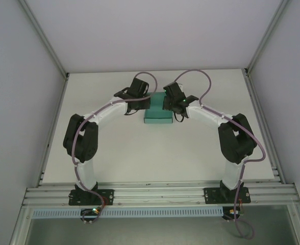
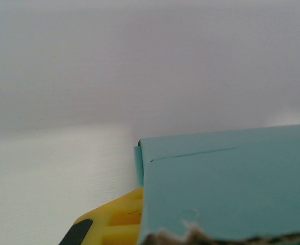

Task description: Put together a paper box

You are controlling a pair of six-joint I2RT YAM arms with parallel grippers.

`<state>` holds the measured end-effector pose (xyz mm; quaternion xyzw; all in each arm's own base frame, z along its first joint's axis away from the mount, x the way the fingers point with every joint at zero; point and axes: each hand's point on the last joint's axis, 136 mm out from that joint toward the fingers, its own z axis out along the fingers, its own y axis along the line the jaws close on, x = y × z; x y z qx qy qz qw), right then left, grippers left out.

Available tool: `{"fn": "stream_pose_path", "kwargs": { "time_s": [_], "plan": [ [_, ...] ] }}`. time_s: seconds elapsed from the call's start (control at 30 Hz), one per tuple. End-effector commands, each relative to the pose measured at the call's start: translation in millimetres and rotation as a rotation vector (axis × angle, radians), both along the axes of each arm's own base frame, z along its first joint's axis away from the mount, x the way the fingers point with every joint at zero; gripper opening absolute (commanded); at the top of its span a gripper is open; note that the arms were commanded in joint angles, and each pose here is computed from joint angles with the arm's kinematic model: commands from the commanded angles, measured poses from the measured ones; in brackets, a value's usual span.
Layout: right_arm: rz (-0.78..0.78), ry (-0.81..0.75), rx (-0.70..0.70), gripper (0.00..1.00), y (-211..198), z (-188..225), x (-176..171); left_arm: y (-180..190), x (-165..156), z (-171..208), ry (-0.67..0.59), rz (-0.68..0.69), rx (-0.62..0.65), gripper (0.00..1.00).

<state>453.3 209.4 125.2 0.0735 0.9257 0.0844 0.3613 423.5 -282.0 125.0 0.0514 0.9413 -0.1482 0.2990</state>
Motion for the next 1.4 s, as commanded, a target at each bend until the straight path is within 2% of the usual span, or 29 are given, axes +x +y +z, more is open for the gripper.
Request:
{"fn": "stream_pose_path", "kwargs": {
  "time_s": [0.0, 0.3, 0.4, 0.6, 0.67, 0.7, 0.87, 0.97, 1.13, 1.23, 1.37],
  "plan": [
    [0.076, -0.076, 0.109, 0.00, 36, 13, -5, -25, -17, 7, 0.006, -0.046, -0.088, 0.00],
    [0.129, -0.135, 0.091, 0.00, 26, -1, -28, -26, -42, -7, -0.009, -0.099, -0.110, 0.00],
    [0.148, -0.178, 0.074, 0.00, 21, -3, -36, -21, -54, -7, -0.014, -0.114, -0.120, 0.24],
    [0.180, -0.223, -0.016, 0.00, 10, -21, -55, -1, -72, 7, -0.047, -0.092, -0.105, 0.63],
    [0.189, -0.218, -0.020, 0.00, 10, -30, -62, 1, -78, 16, -0.053, -0.106, -0.117, 0.82],
    [0.197, -0.219, -0.033, 0.00, 11, -35, -65, 4, -81, 20, -0.053, -0.098, -0.119, 0.99],
    [0.193, -0.240, -0.072, 0.00, 8, -41, -74, 24, -95, 36, -0.037, -0.040, -0.115, 1.00],
    [0.219, -0.281, -0.075, 0.00, 11, -36, -78, 49, -99, 43, -0.005, 0.078, -0.125, 1.00],
    [0.270, -0.326, -0.093, 0.00, 23, -36, -85, 78, -91, 52, 0.057, 0.232, -0.345, 1.00],
    [0.254, -0.322, -0.106, 0.01, 23, -42, -87, 91, -85, 40, 0.110, 0.298, -0.363, 1.00],
    [0.225, -0.335, -0.123, 0.02, 22, -44, -87, 81, -90, 9, 0.238, 0.301, -0.394, 1.00]
  ]
}}
